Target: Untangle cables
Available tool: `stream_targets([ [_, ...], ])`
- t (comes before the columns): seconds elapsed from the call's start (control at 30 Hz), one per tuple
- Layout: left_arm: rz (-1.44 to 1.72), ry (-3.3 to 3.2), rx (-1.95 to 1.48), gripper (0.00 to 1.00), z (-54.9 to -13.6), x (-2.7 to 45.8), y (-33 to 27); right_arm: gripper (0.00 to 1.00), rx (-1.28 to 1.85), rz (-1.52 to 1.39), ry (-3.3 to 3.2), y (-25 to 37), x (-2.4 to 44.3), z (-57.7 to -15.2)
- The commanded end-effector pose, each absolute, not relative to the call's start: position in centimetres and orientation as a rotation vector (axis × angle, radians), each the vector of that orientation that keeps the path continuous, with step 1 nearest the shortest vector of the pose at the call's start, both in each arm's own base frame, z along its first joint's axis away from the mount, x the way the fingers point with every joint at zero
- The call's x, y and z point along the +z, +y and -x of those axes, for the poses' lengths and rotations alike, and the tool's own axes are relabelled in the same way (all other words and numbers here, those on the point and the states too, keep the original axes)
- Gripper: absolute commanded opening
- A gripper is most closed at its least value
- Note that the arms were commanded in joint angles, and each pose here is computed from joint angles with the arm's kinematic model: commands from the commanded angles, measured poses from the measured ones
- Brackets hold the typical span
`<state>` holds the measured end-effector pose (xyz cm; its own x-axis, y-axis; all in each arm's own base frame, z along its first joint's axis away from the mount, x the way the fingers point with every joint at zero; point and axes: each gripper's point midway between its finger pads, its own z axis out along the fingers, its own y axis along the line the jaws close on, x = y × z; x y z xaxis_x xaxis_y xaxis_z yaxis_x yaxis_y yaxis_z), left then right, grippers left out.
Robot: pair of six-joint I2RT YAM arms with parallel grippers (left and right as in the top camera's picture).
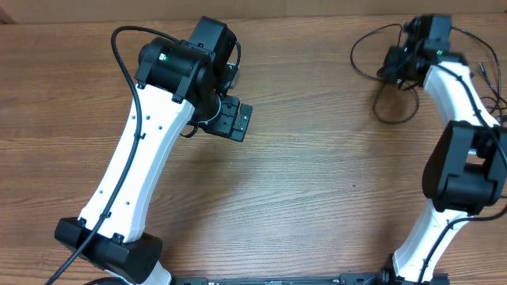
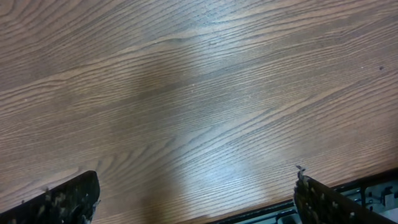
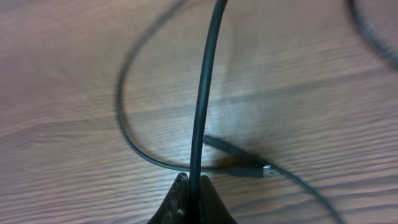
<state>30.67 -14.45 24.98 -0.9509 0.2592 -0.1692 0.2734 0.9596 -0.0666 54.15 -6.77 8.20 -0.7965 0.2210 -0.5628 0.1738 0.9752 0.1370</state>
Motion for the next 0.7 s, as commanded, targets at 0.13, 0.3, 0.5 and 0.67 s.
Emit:
stream_targets([
  [0.13, -0.402, 2.95, -0.15, 1.0, -30.4, 25.2, -15.0, 0.04, 0.055, -0.346, 2.535, -9.0, 4.2, -53.4],
  [0.3, -0.382, 2.954, -0.157, 1.0, -30.4, 25.2, -15.0, 0.04, -0.006, -0.436, 2.539, -12.6, 3.1, -52.6],
  [0.5, -0.375, 2.944, -0.162, 1.0, -30.6, 25.2, -15.1, 0.04, -0.026, -0.515, 2.561, -15.4, 2.2, -51.2],
  [0.67, -0.341, 2.937, -0.172, 1.0, -30.9, 25.3, -15.3, 0.04, -0.028, -0.526, 2.551, -15.9, 2.3, -51.2],
])
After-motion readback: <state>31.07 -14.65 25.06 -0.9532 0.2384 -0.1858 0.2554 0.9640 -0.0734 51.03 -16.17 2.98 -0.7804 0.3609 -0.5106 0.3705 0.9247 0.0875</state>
